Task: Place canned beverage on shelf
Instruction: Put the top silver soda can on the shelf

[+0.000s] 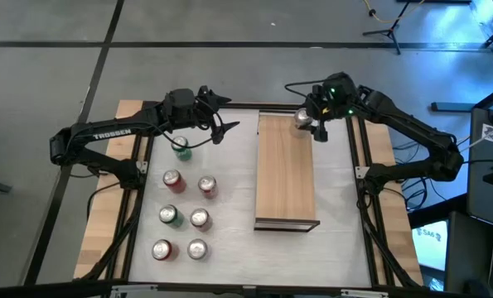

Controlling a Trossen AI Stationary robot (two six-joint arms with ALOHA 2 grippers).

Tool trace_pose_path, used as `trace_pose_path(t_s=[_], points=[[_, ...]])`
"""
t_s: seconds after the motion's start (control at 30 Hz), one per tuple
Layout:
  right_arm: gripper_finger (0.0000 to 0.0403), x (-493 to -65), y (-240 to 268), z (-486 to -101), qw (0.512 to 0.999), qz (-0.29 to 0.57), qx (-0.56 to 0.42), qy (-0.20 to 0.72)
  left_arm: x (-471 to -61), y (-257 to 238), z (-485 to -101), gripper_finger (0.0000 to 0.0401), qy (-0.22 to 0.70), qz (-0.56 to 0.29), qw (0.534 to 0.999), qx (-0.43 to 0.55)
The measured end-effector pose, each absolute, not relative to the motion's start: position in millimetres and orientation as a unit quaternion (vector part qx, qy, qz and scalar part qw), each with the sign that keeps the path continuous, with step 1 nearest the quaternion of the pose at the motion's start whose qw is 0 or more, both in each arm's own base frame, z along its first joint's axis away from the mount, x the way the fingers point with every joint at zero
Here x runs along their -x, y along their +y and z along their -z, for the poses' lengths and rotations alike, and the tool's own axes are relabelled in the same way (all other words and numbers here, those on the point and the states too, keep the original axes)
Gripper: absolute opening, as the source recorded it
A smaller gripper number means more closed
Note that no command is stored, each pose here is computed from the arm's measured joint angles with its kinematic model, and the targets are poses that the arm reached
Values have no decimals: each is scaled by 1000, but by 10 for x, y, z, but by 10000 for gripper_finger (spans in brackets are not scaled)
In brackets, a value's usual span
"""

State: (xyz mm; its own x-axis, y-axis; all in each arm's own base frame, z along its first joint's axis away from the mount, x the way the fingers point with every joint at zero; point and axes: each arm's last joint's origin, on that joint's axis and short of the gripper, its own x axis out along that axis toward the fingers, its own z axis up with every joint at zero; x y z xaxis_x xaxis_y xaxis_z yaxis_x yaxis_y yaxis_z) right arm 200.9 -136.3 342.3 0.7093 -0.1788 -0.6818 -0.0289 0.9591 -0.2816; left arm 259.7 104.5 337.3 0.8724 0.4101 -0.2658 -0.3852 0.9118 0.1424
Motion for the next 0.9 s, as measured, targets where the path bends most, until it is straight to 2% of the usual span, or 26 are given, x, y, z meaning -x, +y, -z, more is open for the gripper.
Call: trace_pose_path(t_s=[0.17,0.9], points=[[349,-2003,-1369,-3407,909,51,139,390,-2597,1045,-3373,389,146,-206,967,-42],[351,-2002,-1380,-3410,905,65,145,395,-2597,1045,-3373,389,146,-206,967,-43]])
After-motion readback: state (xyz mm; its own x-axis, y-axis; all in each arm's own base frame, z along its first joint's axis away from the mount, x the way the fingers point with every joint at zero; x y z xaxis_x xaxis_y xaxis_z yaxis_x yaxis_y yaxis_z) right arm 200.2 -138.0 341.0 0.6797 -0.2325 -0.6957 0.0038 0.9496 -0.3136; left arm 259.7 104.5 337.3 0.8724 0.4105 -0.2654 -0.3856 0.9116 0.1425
